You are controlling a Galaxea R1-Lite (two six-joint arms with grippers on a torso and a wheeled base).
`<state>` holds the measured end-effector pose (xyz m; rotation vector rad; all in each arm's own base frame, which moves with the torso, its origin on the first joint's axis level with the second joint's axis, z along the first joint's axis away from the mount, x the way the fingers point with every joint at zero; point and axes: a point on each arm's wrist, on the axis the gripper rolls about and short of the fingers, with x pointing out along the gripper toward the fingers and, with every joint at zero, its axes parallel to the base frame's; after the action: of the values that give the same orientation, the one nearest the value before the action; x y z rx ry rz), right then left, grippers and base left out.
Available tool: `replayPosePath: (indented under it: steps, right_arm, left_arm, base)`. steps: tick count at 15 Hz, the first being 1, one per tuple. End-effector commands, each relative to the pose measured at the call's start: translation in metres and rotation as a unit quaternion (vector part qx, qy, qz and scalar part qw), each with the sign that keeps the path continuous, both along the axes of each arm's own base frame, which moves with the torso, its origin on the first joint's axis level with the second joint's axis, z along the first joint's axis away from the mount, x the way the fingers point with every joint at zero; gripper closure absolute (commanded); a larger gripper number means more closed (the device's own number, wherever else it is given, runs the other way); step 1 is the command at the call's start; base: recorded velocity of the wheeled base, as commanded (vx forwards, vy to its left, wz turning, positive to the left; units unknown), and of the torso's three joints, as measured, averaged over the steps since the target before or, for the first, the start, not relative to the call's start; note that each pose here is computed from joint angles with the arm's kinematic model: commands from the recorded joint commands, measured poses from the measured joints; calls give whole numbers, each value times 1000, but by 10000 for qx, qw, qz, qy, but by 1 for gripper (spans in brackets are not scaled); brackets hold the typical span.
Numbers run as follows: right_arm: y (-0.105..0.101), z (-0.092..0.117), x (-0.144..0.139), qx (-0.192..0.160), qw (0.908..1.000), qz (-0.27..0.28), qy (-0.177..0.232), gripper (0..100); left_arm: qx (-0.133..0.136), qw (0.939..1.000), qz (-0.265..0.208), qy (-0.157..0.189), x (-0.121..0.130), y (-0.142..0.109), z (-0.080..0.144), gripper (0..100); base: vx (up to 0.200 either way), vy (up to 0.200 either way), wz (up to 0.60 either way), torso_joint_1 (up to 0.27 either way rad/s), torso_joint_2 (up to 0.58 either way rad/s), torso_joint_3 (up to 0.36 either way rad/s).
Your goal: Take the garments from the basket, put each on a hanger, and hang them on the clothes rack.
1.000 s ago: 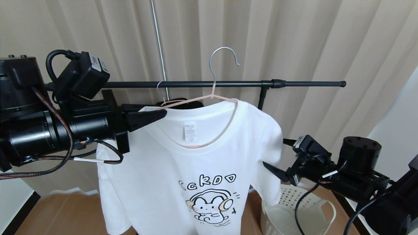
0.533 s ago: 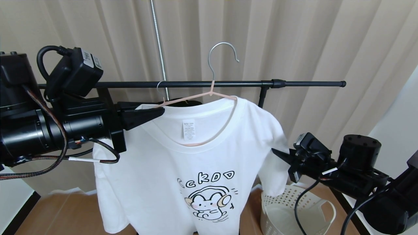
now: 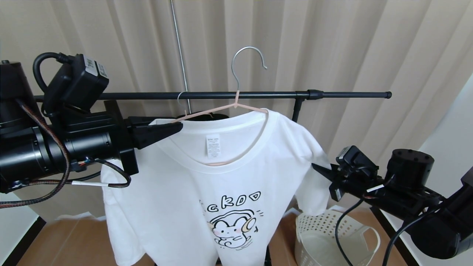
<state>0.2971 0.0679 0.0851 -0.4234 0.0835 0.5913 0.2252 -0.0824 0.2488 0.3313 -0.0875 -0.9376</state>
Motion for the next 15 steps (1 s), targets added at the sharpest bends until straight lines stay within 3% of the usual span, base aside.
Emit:
replayPosePath:
  steps: [1, 15]
  right_arm:
    - [0, -2, 1, -8, 10000, -6, 26, 100]
    - [-6, -5, 10, 50, 9999, -150, 54, 100]
  left_arm:
    - [-30, 10000, 5, -54, -5, 2, 2, 100]
    - [-59, 9998, 149, 86, -6, 9, -4, 100]
  base:
    - [0, 0, 0, 0, 0, 0]
    - [0, 0, 0, 0, 0, 0]
